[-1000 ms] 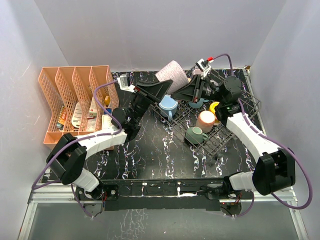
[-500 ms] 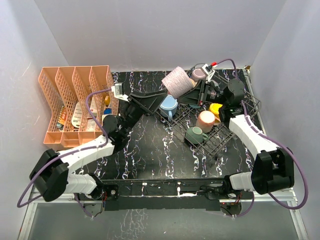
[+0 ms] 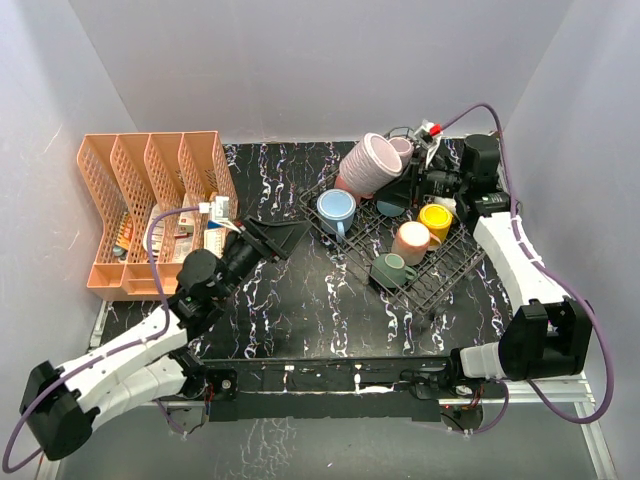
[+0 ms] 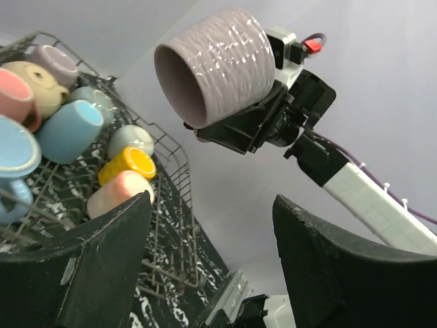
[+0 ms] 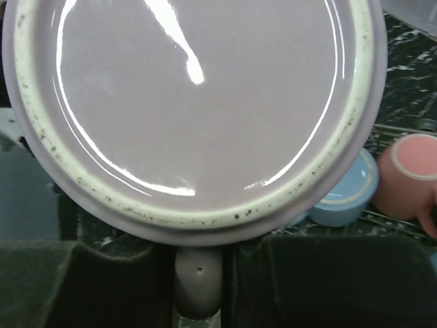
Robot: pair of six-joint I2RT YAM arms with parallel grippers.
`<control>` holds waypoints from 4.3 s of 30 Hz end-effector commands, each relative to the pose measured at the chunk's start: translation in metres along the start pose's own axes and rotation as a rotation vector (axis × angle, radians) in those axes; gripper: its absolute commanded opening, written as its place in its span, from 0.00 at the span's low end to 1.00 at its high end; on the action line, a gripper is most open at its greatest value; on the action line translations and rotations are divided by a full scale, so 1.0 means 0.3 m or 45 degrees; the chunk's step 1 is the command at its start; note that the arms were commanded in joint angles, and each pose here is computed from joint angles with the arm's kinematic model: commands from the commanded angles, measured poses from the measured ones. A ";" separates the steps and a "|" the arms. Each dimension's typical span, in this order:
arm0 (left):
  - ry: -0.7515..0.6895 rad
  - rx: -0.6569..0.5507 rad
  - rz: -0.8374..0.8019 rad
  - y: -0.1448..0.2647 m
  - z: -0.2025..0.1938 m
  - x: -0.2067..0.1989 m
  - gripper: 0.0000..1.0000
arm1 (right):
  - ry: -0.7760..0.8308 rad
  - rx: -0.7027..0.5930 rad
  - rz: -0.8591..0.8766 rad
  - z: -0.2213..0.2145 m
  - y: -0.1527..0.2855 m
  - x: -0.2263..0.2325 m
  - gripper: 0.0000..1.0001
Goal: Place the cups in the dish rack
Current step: Turn the cup upside down in the dish rack.
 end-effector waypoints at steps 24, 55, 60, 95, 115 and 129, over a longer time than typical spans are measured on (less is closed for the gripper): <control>-0.143 -0.122 0.293 0.192 0.039 0.178 0.69 | 0.932 0.570 0.009 -0.295 0.084 -0.343 0.08; -0.183 -0.157 0.327 0.216 0.050 0.208 0.69 | 1.278 0.750 0.334 -0.454 0.013 -0.509 0.08; -0.190 -0.161 0.329 0.218 0.051 0.212 0.69 | 1.319 0.796 0.359 -0.473 -0.014 -0.523 0.08; -0.217 -0.180 0.351 0.249 0.061 0.224 0.70 | 1.146 0.879 0.373 -0.564 -0.071 -0.549 0.37; -0.210 -0.186 0.347 0.258 0.068 0.213 0.69 | 1.156 0.900 0.414 -0.437 -0.021 -0.486 0.52; -0.203 -0.182 0.350 0.249 0.070 0.203 0.63 | 1.139 0.830 0.351 -0.314 0.045 -0.428 0.51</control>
Point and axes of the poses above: each gripper's point midway between its finger pads, its own y axis back along the fingers, its own x axis along the line the jaws close on, z = x × y, the point moved 3 cm from there along y, back along the fingers, and after that the axes turned 14 degrees about y, right-handed, at the moved point
